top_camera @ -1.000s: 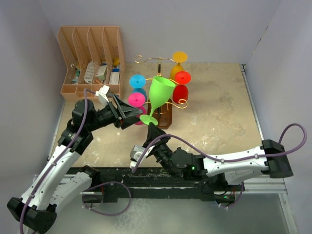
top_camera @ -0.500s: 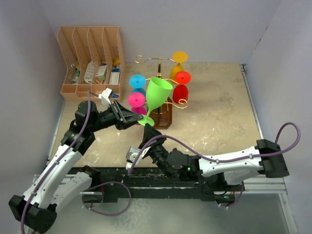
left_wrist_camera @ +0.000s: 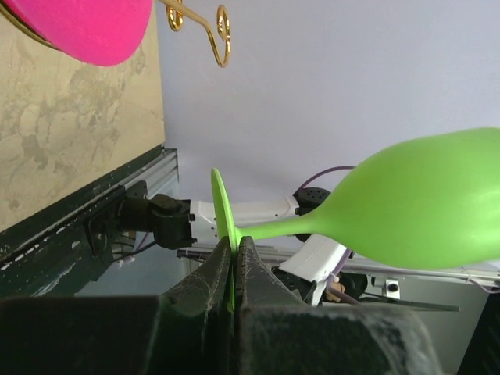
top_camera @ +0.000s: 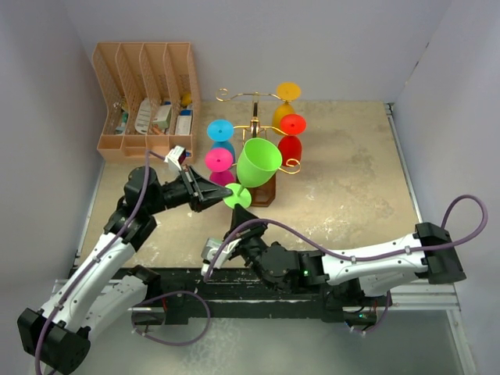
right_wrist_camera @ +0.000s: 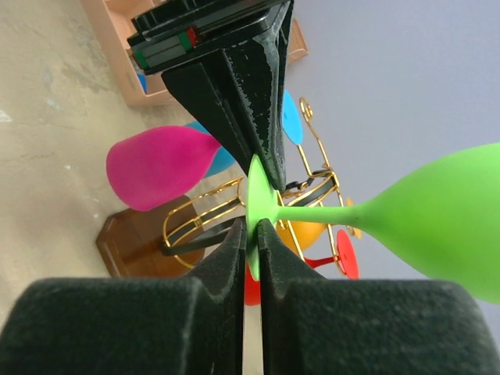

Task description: Take the wine glass off the wine glass rack

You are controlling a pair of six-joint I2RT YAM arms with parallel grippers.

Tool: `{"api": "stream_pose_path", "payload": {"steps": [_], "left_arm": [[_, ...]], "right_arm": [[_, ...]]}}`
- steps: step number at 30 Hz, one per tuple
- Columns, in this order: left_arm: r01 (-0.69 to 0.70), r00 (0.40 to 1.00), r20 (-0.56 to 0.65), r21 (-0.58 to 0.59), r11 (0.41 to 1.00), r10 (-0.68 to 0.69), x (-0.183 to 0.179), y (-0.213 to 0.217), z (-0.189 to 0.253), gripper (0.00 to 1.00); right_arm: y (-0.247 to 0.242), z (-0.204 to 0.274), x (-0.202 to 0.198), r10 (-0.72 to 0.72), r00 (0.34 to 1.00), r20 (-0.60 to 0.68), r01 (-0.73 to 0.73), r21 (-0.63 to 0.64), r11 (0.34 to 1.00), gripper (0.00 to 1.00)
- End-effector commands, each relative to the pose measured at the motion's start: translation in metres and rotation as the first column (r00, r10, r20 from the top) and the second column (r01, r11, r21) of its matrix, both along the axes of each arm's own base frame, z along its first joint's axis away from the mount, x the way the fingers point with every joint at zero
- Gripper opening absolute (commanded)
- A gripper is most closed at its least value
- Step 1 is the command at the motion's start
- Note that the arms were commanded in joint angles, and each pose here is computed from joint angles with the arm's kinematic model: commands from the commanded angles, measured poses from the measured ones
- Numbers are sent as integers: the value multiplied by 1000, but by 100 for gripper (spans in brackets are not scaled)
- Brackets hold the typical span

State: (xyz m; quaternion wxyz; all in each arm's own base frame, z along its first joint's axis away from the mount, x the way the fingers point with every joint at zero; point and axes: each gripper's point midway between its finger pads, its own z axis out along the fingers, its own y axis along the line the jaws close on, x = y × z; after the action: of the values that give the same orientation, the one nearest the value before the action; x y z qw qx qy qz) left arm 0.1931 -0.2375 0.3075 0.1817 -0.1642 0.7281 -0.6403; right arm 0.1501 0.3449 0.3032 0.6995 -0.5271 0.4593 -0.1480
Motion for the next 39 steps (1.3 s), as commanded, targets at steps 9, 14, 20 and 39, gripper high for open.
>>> {"api": "stream_pose_path", "payload": {"steps": [9, 14, 20, 39], "left_arm": [[-29, 997, 71, -4, 1000, 29, 13, -2, -2, 0], [-31, 996, 84, 13, 999, 30, 19, -4, -9, 0], [-23, 995, 98, 19, 1000, 21, 21, -5, -14, 0], [32, 973, 225, 49, 998, -42, -5, 0, 1, 0]], "right_arm": [[-17, 73, -44, 72, 920, -386, 40, 276, 960, 53], [-30, 115, -73, 180, 799, -574, 53, 365, 930, 55], [-61, 174, -70, 253, 723, -643, 153, 506, 849, 54], [-64, 169, -52, 208, 622, -755, 239, 436, 868, 68]]}}
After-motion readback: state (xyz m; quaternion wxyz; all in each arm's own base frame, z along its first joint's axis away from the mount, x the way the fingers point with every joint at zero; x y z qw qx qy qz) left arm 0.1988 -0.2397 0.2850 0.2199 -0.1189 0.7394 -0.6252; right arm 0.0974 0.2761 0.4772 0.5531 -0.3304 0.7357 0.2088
